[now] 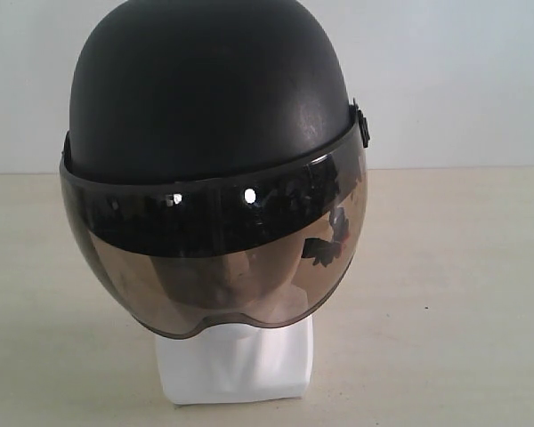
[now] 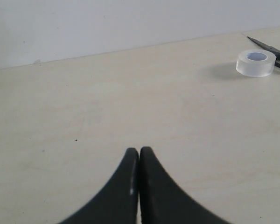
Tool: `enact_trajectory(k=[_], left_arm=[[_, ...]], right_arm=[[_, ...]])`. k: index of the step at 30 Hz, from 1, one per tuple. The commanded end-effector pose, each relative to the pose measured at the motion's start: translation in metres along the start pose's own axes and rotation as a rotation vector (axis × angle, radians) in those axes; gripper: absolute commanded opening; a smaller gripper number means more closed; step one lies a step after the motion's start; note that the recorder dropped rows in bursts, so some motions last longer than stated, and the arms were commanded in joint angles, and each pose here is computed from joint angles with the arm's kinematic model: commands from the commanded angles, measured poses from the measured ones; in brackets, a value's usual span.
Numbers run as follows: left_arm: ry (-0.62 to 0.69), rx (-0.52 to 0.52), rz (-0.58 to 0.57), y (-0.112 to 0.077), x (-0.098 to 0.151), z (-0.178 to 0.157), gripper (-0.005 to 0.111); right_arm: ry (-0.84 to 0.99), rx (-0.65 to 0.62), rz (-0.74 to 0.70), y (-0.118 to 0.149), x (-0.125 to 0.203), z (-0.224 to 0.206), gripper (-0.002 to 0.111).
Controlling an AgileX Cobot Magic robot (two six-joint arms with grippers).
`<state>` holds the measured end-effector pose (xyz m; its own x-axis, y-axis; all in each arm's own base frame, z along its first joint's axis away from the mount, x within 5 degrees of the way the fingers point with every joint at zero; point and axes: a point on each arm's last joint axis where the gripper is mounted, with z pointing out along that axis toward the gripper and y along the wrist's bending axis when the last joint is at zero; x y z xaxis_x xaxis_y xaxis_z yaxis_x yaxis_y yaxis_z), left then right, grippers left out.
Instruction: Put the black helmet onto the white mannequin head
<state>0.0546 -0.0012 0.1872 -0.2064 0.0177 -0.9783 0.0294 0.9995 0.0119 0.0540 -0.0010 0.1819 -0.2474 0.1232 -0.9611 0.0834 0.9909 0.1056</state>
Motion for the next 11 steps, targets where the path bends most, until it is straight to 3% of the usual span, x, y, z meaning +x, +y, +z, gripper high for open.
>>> enact_trajectory(k=[1, 11], left_arm=[[0.001, -0.001, -0.004, 0.0, 0.0009, 0.0, 0.004], [0.001, -0.001, -0.004, 0.0, 0.0009, 0.0, 0.004]], right_arm=[[-0.015, 0.003, 0.001, -0.0001, -0.0013, -0.0005, 0.0], [-0.017, 0.004, 0.001, -0.0002, -0.0015, -0.0005, 0.0]])
